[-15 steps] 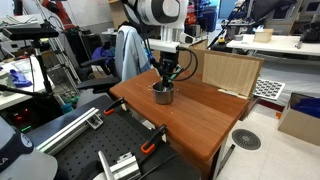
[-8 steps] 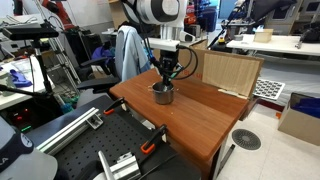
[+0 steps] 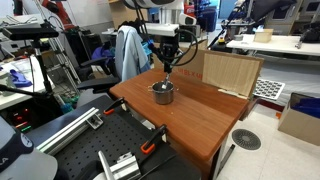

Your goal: Put the marker in the pot on the table

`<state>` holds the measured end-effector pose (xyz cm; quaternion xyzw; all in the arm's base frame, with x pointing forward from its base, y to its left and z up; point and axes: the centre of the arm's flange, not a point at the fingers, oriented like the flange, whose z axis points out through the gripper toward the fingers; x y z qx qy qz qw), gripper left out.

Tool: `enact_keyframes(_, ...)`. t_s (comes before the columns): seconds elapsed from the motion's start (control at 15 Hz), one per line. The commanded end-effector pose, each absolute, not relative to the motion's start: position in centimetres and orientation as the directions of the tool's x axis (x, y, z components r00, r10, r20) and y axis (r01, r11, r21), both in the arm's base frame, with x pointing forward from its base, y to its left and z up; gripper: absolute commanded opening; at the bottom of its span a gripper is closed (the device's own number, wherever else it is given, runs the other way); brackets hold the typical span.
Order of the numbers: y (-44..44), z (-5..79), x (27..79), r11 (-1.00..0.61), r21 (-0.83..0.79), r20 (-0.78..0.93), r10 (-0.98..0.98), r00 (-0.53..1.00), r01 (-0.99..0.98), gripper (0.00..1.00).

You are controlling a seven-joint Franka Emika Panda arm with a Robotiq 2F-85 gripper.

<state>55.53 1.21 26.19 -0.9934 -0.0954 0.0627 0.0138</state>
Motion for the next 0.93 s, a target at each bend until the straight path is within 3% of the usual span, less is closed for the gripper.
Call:
enact_keyframes(0.0,2.0,30.1,53.7,-0.983,-0.093,-0.016,0.161,0.987,0.159,0.04)
enact_keyframes(0.33,4.3,35.0,52.8,-0.969,-0.197,0.041,0.144,0.989,0.15,0.04)
enact_keyframes(0.87,7.5,28.7,53.6,-0.981,-0.18,-0.279,0.124,0.952,0.075,0.04)
